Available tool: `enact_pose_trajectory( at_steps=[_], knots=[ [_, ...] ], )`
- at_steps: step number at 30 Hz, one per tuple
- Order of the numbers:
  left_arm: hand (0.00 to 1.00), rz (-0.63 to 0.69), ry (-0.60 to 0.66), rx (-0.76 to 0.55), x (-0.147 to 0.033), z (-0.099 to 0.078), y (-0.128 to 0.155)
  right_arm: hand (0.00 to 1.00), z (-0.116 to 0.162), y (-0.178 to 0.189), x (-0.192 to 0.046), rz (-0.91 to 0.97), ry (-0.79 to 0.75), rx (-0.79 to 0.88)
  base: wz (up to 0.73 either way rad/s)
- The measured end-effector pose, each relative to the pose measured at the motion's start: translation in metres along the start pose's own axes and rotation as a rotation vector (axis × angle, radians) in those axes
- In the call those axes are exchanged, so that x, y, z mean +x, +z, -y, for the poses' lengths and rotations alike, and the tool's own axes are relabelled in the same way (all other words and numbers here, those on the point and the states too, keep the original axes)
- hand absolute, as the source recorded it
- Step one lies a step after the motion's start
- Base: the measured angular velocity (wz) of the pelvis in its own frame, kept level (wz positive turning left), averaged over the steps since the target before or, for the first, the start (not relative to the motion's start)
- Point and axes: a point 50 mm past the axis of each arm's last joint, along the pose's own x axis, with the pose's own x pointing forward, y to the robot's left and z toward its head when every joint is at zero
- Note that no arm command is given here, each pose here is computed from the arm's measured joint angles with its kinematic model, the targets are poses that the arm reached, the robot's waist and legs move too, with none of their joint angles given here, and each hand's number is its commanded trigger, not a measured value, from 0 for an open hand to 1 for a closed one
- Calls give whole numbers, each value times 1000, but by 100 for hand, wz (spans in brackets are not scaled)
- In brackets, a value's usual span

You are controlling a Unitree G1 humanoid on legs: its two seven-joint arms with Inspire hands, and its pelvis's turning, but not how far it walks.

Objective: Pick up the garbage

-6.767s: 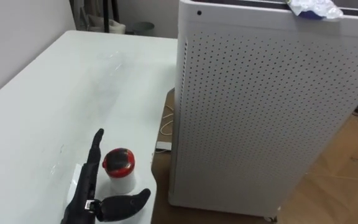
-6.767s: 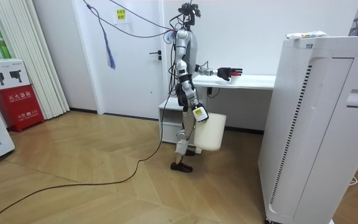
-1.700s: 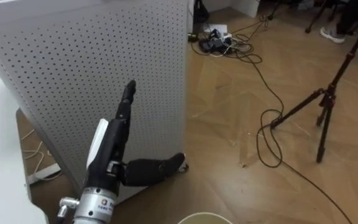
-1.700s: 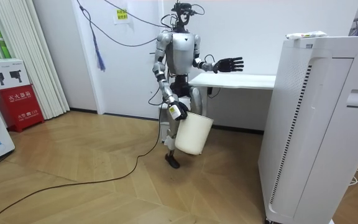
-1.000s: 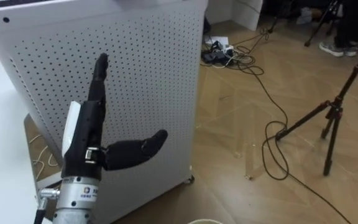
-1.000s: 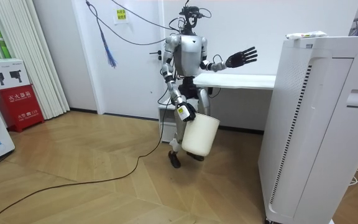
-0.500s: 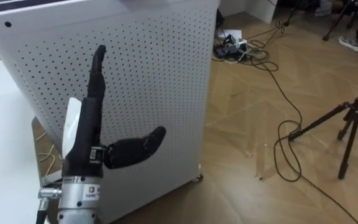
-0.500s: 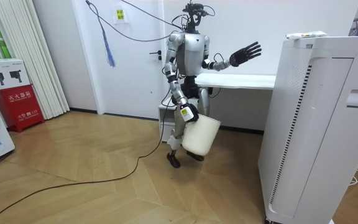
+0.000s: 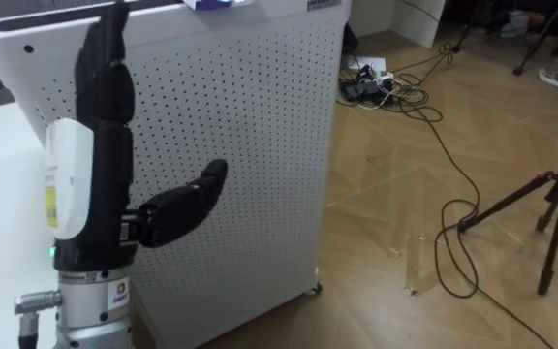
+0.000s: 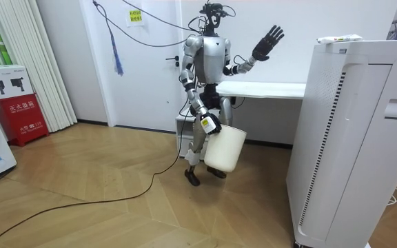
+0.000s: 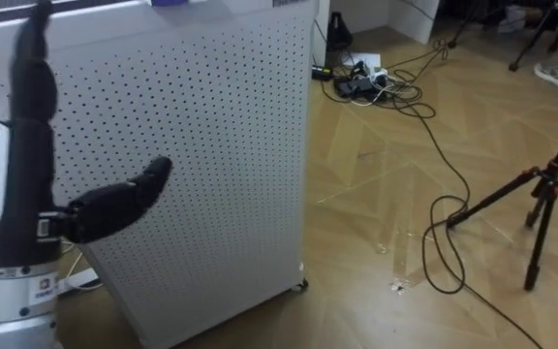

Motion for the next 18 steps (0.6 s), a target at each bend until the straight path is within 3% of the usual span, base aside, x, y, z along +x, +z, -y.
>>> enact_pose_trajectory(
  at_steps=[18],
  knots=[
    [0, 142, 59, 87, 19, -11, 8, 100, 0, -1, -3, 6, 9, -8, 0]
  ],
)
